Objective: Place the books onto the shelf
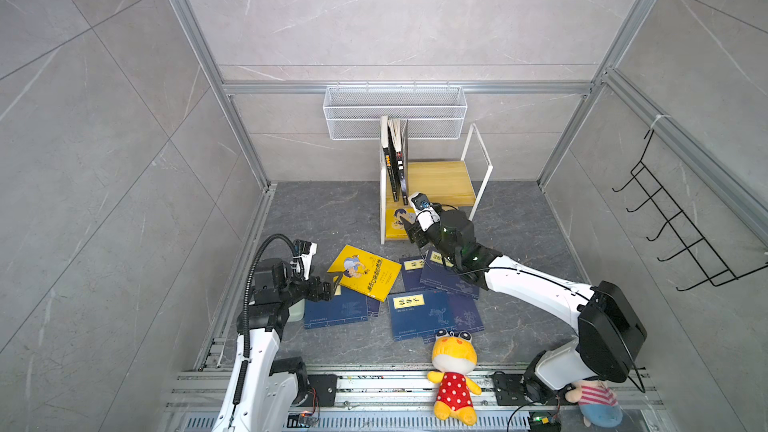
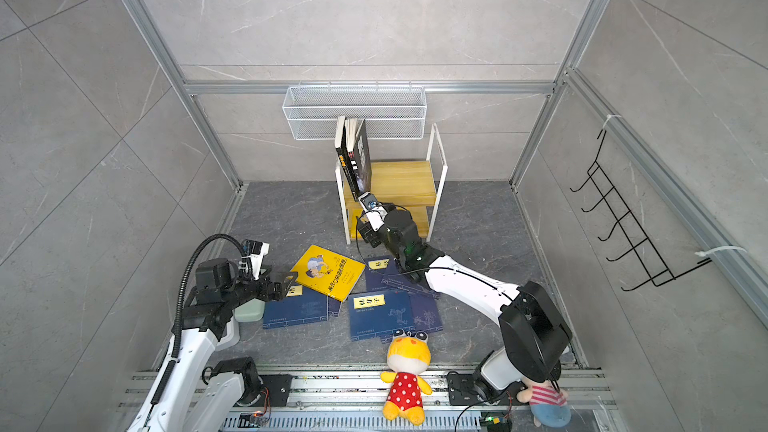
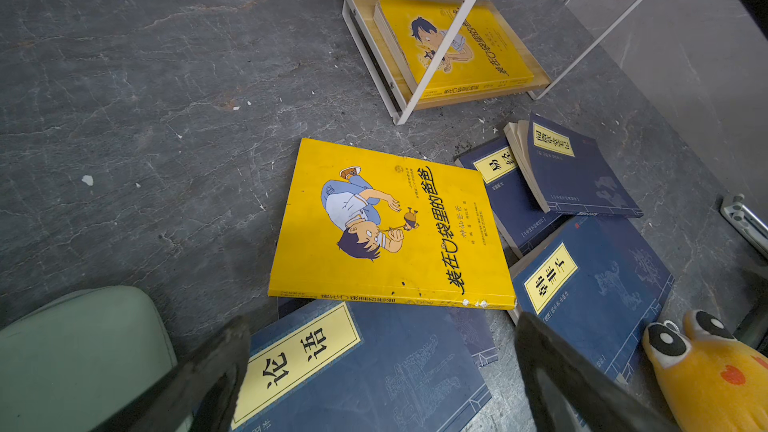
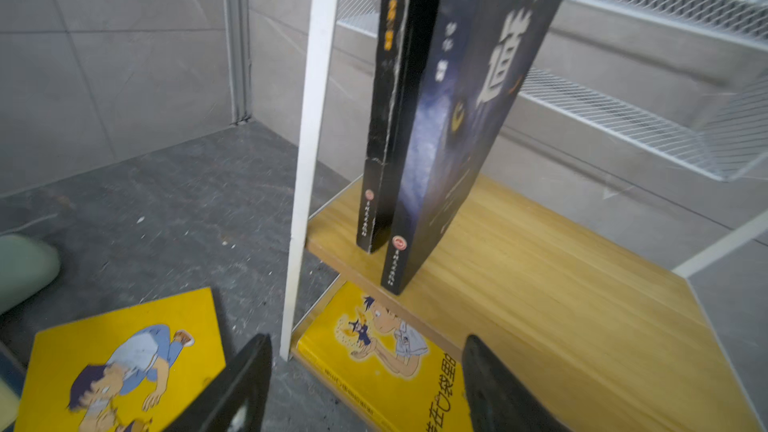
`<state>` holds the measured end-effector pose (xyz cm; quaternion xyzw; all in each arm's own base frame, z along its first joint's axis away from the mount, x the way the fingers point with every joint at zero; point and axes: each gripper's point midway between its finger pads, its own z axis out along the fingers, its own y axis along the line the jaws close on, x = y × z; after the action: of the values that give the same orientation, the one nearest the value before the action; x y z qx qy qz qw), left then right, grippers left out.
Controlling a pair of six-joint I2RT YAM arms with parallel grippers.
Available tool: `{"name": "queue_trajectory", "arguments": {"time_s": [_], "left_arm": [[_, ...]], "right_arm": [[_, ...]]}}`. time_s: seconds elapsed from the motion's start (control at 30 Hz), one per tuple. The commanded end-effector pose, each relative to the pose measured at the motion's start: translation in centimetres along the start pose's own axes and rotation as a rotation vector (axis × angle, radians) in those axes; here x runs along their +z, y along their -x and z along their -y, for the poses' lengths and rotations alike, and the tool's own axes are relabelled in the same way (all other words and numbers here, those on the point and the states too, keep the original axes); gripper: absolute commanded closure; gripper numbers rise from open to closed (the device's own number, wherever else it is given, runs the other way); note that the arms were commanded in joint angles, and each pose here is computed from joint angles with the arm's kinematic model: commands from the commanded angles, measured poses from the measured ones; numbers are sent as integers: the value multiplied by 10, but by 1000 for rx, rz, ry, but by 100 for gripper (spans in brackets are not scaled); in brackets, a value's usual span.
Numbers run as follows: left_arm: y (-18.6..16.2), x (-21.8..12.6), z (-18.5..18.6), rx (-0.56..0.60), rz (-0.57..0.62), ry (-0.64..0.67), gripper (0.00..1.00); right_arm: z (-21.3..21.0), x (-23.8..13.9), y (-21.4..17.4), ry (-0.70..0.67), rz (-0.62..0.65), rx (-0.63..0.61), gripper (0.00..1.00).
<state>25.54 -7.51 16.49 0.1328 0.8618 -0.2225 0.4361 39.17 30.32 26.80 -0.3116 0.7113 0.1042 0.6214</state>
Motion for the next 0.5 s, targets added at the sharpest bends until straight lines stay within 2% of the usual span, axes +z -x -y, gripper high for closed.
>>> {"name": "queue_trajectory", "arguments": {"time_s": [0.0, 0.17, 0.47], "left_arm": [[10, -3, 5, 12, 29, -22, 0], [11, -4, 6, 19, 40, -20, 0], [12, -6, 5, 15, 43, -20, 0]], "right_arm": [[-3, 4, 12, 171, 17, -13, 29], [7, 11, 24, 361, 11, -5, 35], [34, 28, 62, 494, 65, 34, 36]]}}
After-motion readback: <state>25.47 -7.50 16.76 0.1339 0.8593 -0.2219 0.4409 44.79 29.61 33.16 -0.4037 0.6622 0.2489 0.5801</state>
